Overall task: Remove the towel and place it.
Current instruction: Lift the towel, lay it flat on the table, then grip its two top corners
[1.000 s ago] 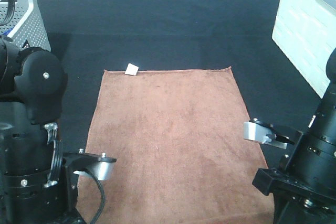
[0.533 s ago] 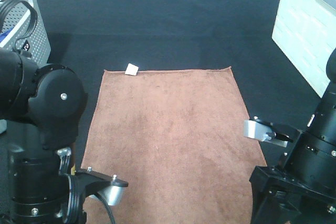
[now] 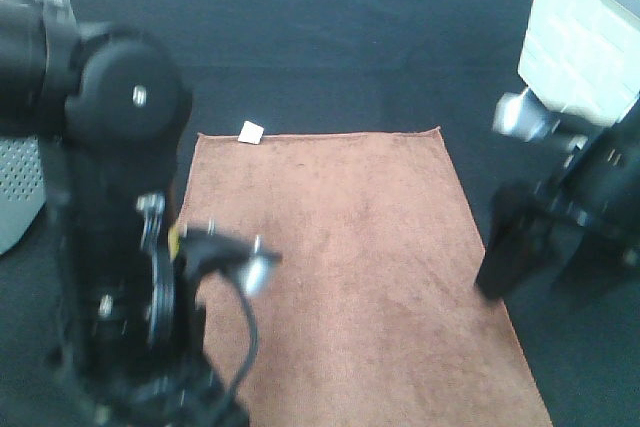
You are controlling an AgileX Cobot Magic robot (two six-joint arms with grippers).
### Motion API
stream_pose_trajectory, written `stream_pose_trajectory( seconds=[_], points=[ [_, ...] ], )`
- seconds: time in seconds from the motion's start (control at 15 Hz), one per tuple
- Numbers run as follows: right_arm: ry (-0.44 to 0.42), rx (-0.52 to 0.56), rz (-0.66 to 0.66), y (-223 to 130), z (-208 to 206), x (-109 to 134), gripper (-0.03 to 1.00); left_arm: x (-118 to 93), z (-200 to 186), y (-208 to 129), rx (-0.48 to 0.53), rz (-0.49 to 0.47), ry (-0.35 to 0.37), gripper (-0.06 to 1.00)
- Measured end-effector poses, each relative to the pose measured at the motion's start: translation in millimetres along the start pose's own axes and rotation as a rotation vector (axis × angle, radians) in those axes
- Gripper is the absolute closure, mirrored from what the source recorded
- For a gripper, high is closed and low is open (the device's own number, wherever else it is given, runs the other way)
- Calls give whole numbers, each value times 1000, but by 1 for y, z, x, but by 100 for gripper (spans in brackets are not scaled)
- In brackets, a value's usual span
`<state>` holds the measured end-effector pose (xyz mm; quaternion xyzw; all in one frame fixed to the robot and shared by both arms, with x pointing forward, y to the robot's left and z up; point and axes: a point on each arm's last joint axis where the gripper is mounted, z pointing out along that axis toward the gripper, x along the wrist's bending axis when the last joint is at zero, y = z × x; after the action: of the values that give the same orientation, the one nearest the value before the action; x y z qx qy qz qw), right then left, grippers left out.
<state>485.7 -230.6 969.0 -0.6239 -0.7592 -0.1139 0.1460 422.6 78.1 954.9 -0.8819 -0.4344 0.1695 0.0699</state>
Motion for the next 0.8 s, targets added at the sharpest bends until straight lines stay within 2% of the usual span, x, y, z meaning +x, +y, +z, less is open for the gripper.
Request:
stream_pose_trajectory(
  seconds=[0.07,0.2,0.33,0.53,0.67,0.8],
  points=[
    [-13,-73,34,11,-14,-10,20,12,-14,9,-52,-29,56,16],
    [-36,-165,63,23,-29,-17,20,53,-47,30,-182,-138,113,18],
    [-50,-215,64,28,-32,-18,20,90,-76,42,-337,-218,137,18],
    [-76,-334,58,49,-40,-20,20,132,-101,52,-518,-338,128,18],
    [-81,-375,45,81,-46,-23,20,171,-105,65,-552,-421,109,18],
    [-85,-396,16,121,-44,-30,20,201,-101,91,-567,-435,108,18]
  ],
)
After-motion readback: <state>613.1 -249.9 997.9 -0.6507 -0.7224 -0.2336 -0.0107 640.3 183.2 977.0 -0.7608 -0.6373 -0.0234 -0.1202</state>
